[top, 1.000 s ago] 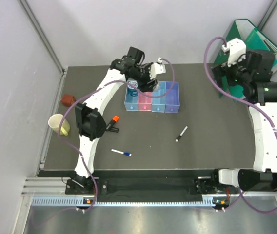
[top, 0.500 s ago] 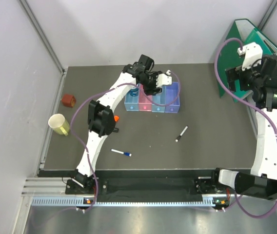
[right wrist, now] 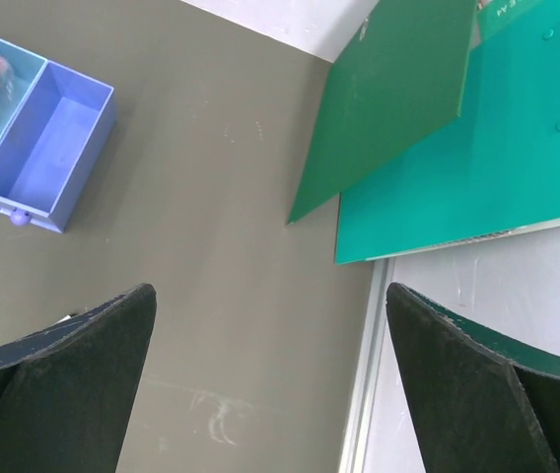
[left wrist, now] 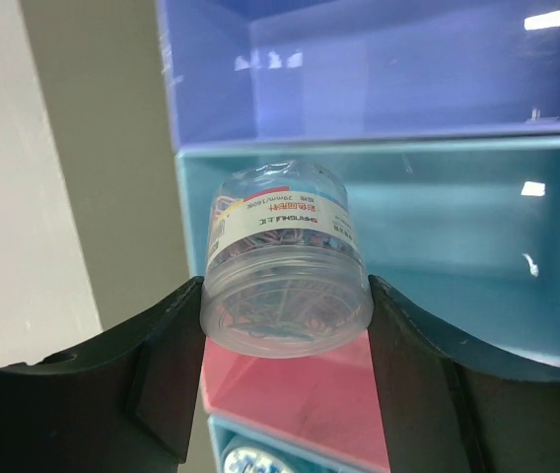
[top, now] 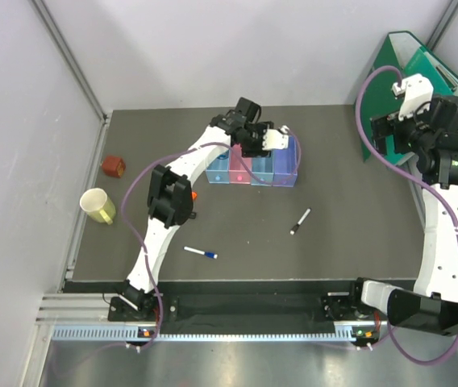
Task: Sort the stationery into containers
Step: Place the stationery in the storage box.
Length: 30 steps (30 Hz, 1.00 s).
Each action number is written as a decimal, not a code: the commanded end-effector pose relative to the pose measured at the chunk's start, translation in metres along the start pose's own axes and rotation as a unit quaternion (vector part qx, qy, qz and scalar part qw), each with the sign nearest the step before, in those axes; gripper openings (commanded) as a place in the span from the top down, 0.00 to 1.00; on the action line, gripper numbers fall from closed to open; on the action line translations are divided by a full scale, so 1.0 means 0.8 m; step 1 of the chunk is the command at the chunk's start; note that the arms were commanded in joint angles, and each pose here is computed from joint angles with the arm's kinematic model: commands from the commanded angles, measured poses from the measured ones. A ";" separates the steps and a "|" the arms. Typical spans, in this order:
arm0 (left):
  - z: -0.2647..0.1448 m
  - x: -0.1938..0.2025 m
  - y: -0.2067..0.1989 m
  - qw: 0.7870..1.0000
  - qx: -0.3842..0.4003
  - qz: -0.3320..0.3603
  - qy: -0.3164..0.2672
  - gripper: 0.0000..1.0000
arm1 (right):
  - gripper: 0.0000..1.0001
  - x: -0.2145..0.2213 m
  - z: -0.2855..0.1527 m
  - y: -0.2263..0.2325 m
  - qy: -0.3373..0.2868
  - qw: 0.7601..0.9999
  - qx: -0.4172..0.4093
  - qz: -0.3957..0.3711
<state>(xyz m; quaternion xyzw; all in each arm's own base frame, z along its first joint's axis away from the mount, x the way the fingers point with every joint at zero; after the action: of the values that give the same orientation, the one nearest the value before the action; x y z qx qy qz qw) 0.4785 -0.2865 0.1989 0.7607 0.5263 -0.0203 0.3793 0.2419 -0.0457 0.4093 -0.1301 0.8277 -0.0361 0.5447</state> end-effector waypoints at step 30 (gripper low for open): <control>-0.022 -0.076 0.018 0.954 -0.058 0.289 0.056 1.00 | 0.00 0.008 -0.017 0.007 -0.040 0.999 -0.008 0.025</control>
<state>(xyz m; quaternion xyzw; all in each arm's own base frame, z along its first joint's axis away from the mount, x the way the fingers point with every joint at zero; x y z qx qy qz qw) 0.4604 -0.3242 0.2059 0.8553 0.3572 0.1147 0.3574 0.2327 -0.0427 0.3975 -0.1199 0.8272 -0.0093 0.5489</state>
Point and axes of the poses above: each gripper's point midway between its finger pads, its own z axis out along the fingers, its own y axis along the line the jaws close on, x = y × z, the point moved 10 cm from there along -z, back along the fingers, and after that the axes turned 6 degrees about z, right-handed, at the moved point
